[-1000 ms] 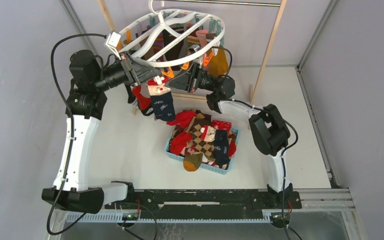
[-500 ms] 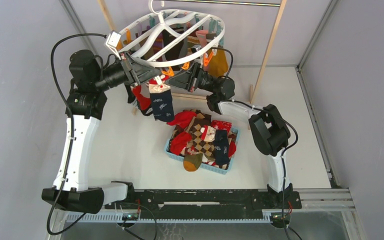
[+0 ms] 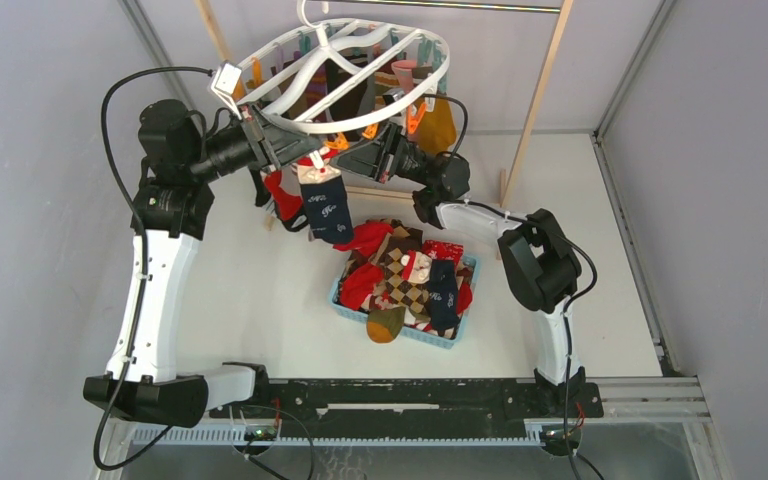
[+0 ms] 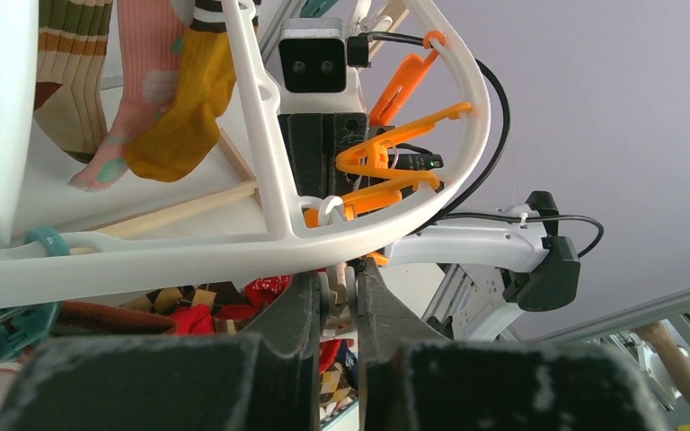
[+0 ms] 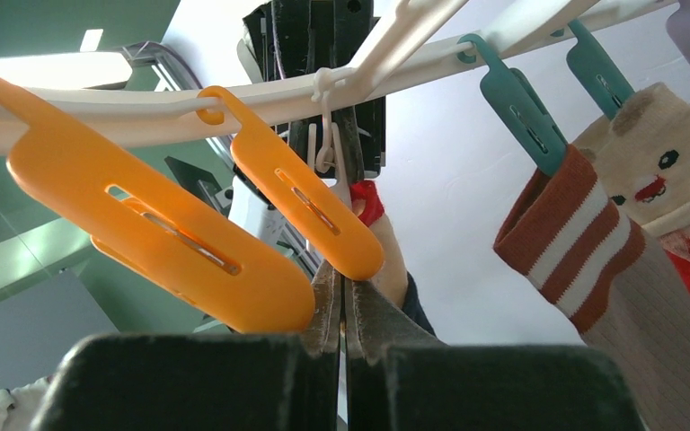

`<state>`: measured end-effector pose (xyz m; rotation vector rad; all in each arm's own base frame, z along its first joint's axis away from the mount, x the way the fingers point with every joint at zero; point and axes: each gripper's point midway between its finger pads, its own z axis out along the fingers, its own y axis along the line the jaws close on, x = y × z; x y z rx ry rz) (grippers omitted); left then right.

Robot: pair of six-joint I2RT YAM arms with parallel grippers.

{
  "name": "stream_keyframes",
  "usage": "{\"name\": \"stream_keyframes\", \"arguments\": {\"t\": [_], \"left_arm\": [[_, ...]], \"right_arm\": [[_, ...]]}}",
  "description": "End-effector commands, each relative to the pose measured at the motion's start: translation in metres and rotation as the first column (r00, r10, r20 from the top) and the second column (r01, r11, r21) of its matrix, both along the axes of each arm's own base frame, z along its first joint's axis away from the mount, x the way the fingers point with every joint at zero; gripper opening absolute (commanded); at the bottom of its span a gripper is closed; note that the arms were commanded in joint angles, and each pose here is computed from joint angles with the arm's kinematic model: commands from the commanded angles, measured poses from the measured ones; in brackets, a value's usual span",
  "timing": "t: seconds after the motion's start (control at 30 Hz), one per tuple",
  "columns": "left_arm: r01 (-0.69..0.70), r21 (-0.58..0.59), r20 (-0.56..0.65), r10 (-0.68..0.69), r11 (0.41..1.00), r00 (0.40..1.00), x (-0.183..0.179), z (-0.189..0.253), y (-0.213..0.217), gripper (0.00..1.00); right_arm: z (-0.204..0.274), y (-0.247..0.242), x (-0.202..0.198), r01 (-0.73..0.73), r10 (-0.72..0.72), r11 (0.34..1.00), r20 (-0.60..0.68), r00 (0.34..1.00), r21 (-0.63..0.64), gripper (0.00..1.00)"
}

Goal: Clip the socks to the hanger
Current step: Clamp the sock onto the hanger.

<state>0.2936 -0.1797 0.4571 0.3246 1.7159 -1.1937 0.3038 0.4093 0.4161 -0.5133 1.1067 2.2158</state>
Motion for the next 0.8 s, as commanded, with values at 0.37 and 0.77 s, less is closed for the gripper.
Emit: {"name": "stream_keyframes", "arguments": {"t": [0.37, 0.77], "left_arm": [[-0.026, 0.017, 0.058, 0.025, 1.000, 0.998, -0.010, 0.008, 0.005, 0.45], [-0.047, 0.049, 0.058, 0.044, 0.998, 0.997, -0.016, -0.004, 0.009, 0.74]], "right_arm": [[0.048, -0.014, -0.020, 0.001, -0.012, 0.992, 0.088, 0.996, 0.125, 0.00], [0.056, -0.015, -0.022, 0.016, -0.029, 0.987, 0.084, 0.996, 0.157, 0.00]]}}
